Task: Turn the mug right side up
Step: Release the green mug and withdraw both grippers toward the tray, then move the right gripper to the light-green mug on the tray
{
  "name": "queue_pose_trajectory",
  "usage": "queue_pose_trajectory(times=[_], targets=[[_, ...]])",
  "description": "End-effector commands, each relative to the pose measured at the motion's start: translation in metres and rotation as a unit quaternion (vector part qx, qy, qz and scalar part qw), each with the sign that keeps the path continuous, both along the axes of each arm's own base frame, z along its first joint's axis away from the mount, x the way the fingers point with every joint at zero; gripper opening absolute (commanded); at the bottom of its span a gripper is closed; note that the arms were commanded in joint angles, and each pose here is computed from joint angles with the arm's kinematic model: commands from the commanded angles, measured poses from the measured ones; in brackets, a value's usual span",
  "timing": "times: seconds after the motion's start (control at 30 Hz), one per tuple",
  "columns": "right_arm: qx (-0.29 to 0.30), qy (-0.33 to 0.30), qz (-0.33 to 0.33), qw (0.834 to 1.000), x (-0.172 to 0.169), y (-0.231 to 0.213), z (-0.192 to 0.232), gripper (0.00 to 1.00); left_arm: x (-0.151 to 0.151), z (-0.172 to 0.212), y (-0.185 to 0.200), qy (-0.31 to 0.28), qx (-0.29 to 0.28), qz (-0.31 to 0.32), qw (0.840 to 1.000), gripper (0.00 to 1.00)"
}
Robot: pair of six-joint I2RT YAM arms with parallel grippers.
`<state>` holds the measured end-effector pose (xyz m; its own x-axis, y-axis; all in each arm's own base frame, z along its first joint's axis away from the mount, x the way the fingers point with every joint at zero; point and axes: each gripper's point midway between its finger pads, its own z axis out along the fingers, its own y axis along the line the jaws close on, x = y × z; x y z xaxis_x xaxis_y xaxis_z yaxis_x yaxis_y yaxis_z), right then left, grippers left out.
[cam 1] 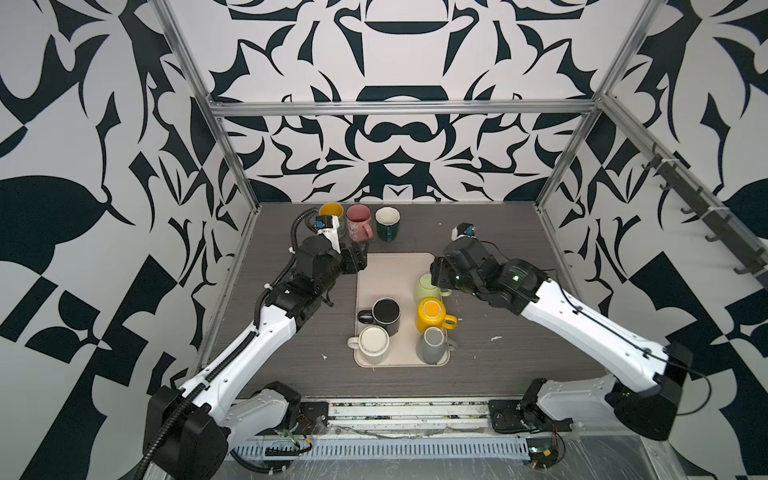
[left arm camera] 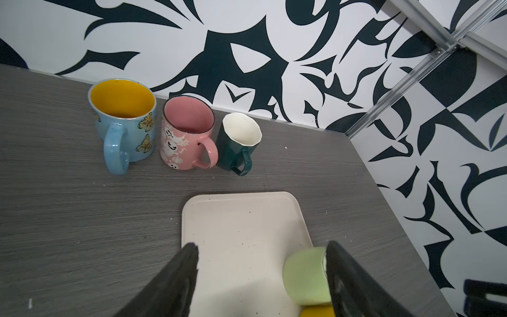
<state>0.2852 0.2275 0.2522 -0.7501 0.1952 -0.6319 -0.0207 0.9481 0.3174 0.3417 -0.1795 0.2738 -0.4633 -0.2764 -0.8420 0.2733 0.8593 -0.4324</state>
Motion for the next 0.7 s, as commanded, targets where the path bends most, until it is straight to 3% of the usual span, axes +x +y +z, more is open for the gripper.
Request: queue_pose_trajectory(times=[0.0,0.33,0.47,0.67], targets=[[0.031,-0.020,-0.029,0.999,0.009,0.004,0.018,0.66,0.000,0.008,0.010,-0.013,0.007,0.022,1.000,0.77],[0.166,-0.003,-0.108,0.980,0.032,0.009,0.013,0.64,-0.013,0.006,0.040,-0.013,-0.034,0.093,0.995,0.77],[0.250,0.051,-0.132,0.958,0.043,0.015,-0.007,0.57,-0.021,0.008,0.055,-0.021,-0.030,0.122,0.992,0.77],[0.314,0.100,-0.215,0.919,0.042,-0.007,-0.046,0.56,-0.027,0.015,0.069,-0.031,-0.035,0.150,0.988,0.78]])
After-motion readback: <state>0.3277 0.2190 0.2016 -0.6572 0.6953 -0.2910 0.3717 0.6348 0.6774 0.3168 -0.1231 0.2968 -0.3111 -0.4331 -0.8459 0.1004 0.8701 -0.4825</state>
